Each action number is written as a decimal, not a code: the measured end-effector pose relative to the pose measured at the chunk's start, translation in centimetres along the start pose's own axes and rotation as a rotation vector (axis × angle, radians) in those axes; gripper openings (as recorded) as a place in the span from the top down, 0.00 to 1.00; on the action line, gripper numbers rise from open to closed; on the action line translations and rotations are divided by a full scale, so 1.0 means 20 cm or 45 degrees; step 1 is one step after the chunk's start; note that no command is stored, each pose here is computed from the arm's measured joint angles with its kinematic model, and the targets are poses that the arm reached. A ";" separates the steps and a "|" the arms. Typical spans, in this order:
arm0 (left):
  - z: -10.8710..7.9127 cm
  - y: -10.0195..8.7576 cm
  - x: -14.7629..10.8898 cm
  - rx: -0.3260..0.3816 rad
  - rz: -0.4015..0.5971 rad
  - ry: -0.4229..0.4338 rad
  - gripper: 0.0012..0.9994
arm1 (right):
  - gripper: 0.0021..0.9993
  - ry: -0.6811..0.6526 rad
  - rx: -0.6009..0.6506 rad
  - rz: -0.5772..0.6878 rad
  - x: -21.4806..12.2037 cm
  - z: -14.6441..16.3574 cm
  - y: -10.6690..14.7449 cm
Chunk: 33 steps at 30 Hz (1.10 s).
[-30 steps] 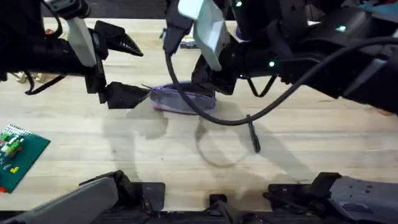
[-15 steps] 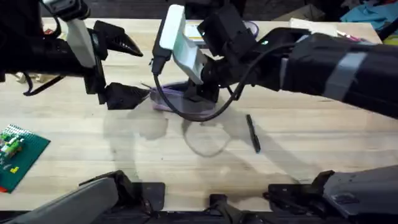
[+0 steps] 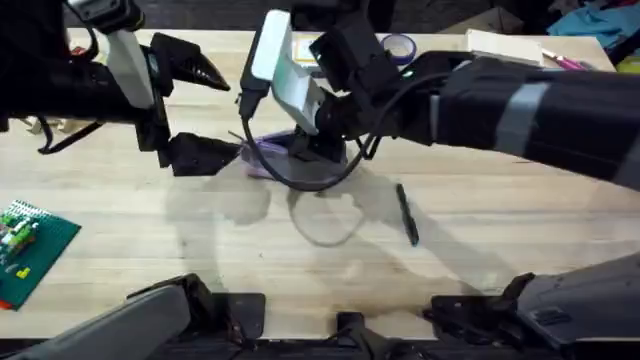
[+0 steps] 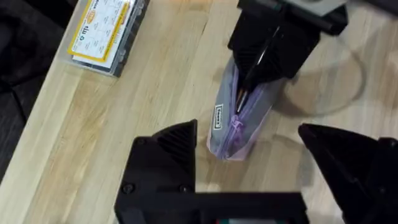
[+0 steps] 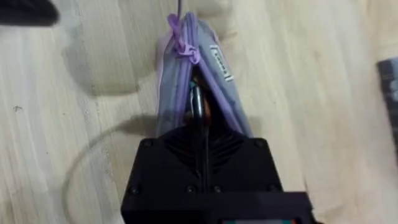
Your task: Unzip the bag, pick up the pens from the table one at a time and place them inside, then zip the bag closed.
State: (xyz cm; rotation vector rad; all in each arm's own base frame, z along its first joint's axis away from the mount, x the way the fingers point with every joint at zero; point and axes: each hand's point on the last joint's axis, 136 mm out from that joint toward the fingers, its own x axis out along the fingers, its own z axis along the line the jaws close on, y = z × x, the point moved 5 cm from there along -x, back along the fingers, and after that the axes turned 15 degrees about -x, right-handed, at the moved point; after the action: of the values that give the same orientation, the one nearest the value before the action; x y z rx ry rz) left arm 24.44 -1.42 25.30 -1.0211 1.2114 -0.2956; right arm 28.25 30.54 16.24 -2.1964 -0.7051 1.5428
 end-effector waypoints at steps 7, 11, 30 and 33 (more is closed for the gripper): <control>0.00 0.00 0.00 0.000 0.000 0.000 0.01 | 0.97 -0.053 0.069 0.037 0.09 0.03 0.05; 0.00 0.00 0.00 0.001 0.000 -0.001 0.01 | 0.97 -0.052 0.077 0.034 0.09 0.03 0.05; 0.00 0.00 0.00 0.002 0.000 -0.001 0.01 | 0.00 -0.063 0.076 0.041 0.09 0.05 0.03; 0.00 0.00 0.00 0.002 0.000 -0.001 0.01 | 0.00 -0.061 0.109 0.041 0.09 0.05 0.03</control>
State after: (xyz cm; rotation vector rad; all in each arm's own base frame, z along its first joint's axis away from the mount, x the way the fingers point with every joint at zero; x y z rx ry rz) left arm 24.45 -1.42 25.32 -1.0200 1.2100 -0.2962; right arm 27.86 31.11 14.14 -2.1242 -0.6093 1.6158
